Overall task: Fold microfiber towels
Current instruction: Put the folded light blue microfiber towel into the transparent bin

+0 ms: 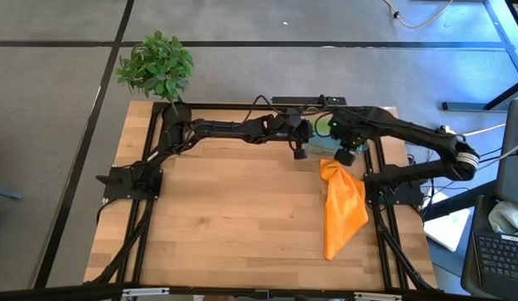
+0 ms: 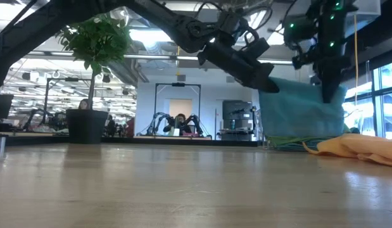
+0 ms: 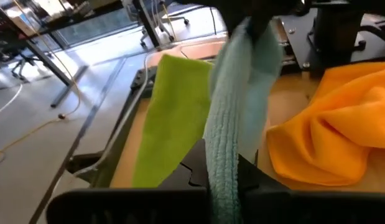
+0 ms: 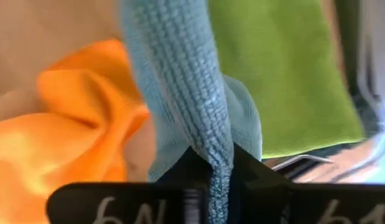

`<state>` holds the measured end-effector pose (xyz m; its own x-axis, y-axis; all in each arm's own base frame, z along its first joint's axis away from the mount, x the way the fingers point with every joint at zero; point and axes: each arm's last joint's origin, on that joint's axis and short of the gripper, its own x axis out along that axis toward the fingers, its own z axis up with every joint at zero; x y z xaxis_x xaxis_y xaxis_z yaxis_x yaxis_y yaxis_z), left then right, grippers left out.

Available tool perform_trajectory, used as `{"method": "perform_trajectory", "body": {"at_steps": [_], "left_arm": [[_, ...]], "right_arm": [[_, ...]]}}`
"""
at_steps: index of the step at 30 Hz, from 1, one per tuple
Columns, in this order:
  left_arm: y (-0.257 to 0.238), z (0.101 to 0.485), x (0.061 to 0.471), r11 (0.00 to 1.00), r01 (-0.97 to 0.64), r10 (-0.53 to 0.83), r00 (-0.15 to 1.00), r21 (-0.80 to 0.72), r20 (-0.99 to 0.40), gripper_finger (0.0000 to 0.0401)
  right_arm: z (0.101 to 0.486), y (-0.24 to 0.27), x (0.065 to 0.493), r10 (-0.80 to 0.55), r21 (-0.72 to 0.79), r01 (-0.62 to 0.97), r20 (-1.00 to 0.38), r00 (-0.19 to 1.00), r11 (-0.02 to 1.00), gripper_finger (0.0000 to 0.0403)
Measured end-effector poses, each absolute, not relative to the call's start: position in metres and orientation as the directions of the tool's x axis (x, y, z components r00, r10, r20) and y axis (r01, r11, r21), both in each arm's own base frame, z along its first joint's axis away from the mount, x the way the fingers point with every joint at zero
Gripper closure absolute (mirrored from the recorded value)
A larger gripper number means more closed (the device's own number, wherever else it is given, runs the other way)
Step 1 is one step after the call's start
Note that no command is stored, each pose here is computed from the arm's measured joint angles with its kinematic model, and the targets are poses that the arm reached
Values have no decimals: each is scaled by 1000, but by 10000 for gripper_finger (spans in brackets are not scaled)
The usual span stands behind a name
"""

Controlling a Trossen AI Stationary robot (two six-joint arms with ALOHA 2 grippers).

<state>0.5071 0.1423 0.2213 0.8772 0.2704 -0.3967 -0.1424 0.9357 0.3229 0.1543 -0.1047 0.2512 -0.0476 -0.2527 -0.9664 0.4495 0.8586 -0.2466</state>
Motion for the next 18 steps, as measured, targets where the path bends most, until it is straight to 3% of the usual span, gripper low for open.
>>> {"method": "perform_trajectory", "body": {"at_steps": [12, 18], "left_arm": [[168, 214, 501, 888, -275, 418, 815, 369, -400, 351], [166, 215, 502, 888, -274, 416, 819, 368, -395, 329]], "right_arm": [[248, -134, 147, -405, -455, 447, -890, -208, 770, 392], [249, -147, 147, -453, -472, 462, -877, -160, 750, 373]]}}
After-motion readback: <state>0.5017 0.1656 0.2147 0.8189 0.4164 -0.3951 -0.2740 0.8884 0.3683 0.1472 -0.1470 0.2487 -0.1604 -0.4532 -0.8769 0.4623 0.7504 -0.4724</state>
